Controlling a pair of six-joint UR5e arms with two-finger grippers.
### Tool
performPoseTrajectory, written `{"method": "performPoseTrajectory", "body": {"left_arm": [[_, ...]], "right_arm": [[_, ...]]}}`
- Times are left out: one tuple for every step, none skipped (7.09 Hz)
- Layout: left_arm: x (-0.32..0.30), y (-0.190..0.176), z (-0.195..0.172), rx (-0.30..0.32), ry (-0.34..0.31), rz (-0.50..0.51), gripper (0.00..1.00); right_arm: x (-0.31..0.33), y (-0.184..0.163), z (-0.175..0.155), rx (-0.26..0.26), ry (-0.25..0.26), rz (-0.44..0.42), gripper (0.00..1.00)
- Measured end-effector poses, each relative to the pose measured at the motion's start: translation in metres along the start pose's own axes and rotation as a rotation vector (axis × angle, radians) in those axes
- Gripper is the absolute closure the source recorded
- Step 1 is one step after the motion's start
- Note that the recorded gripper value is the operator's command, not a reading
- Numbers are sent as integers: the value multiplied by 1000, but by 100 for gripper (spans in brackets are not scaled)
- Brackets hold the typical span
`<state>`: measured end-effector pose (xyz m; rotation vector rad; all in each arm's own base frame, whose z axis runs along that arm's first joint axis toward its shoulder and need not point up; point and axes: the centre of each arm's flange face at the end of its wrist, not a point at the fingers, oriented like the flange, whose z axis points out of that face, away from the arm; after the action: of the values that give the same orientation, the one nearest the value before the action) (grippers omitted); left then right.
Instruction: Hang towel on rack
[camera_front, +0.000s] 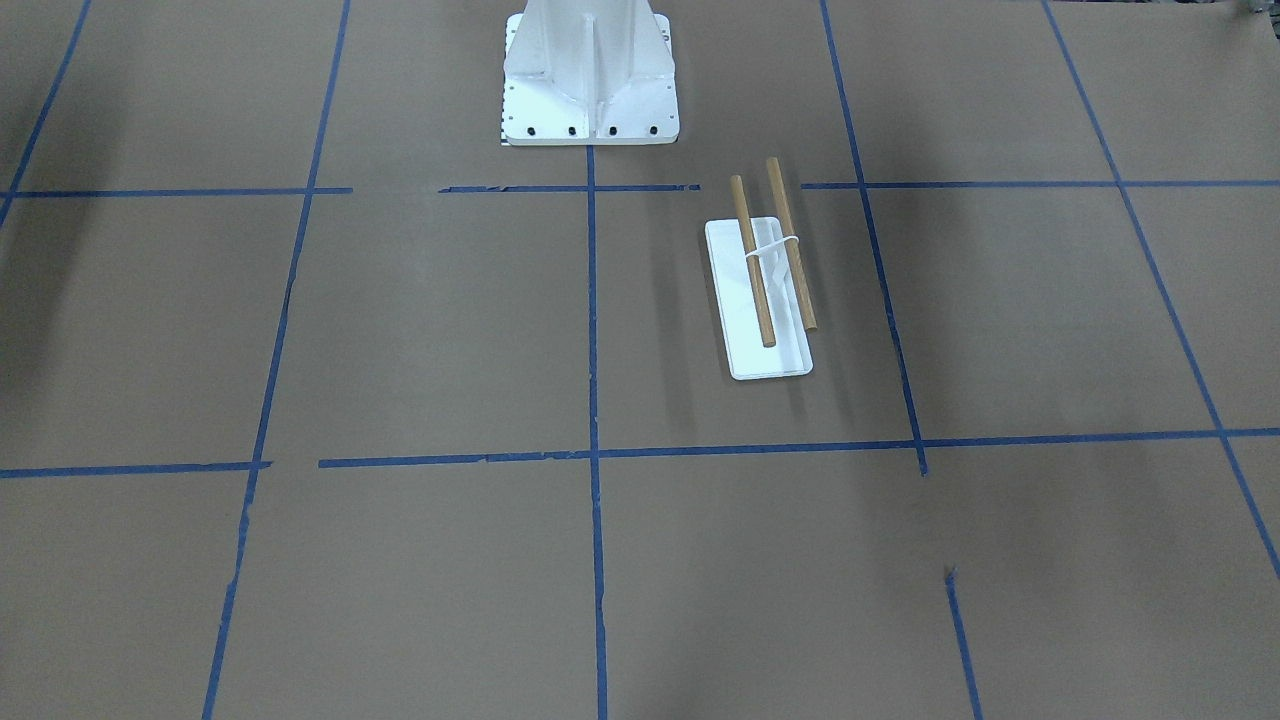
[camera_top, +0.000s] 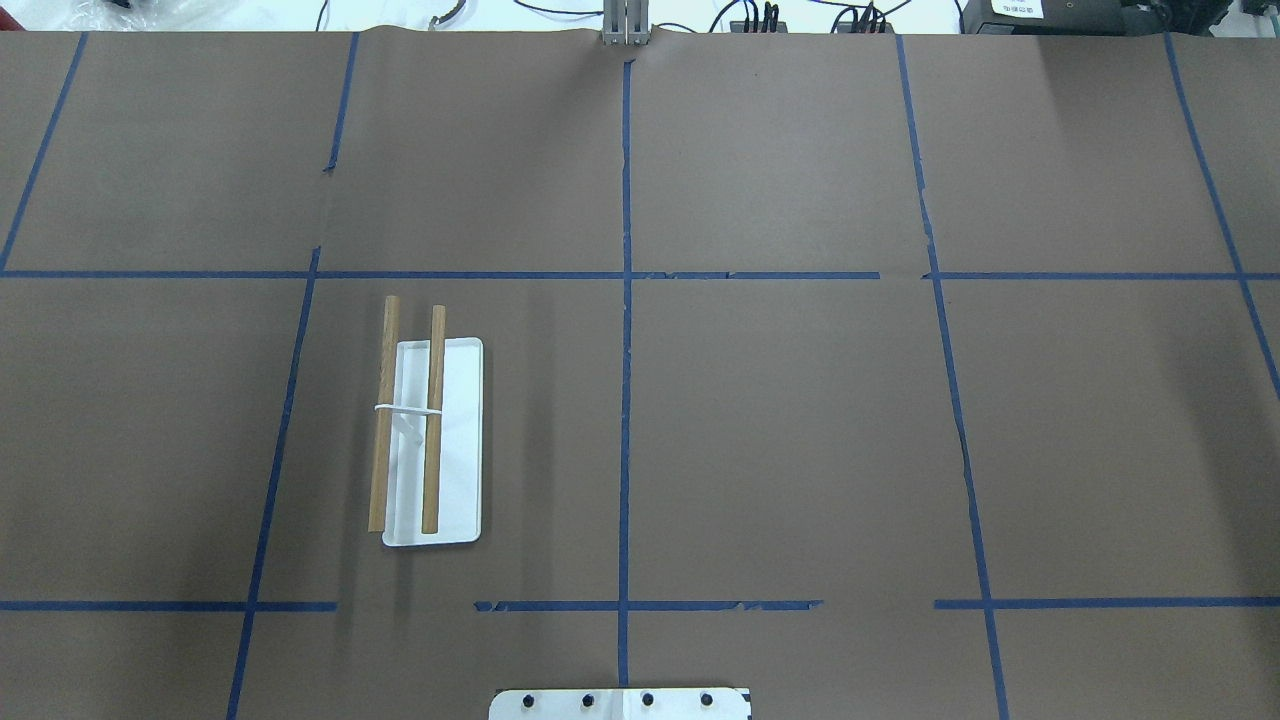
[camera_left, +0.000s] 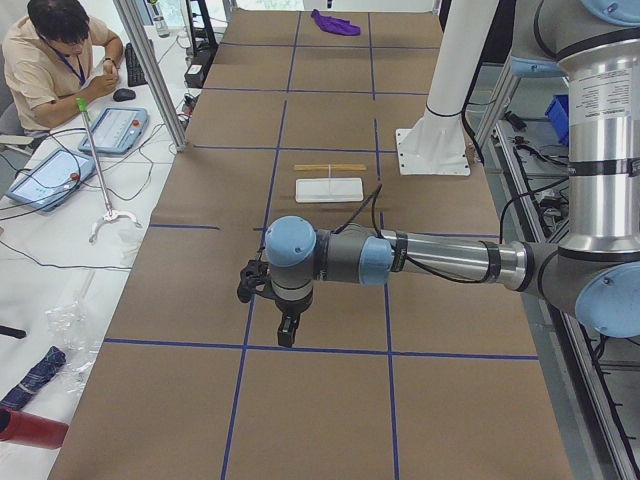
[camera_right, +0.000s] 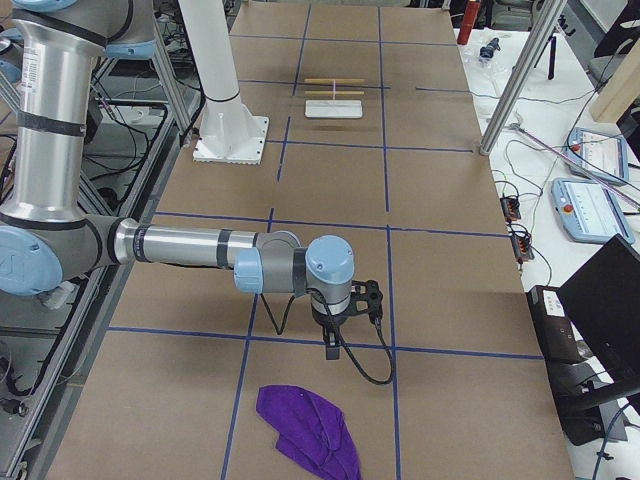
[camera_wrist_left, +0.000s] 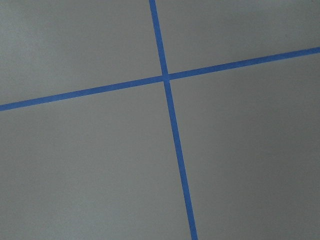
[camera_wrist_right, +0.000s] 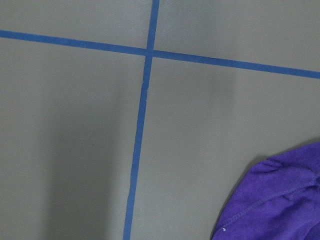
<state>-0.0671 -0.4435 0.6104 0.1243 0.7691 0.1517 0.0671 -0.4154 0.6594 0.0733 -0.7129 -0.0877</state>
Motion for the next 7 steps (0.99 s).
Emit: {"method": "performPoseTrajectory", "body": {"left_arm": [[1,-1,-2,3,0,5,0],[4,-1,-4,8,-1,11,0],[4,-1,-4,10,-3,14,0],[5,-3,-5,14,-8,22,0],[9,-7,-9,25,-11,36,0],[14,-11,-13,36,-12,49,0],[17,-13,-16,47,-12,61,0]], "right_arm": [[0,0,0,0,0,0,0],[0,0,0,1,1,-3,0],[0,0,0,4,1,-9,0],[-1,-1,-1,15,0,-21,0],[-2,-2,-3,39,1,-43,0],[-7,-5,-4,74,1,-80,0],[-16,-9,-3,117,-3,-142,0]]}}
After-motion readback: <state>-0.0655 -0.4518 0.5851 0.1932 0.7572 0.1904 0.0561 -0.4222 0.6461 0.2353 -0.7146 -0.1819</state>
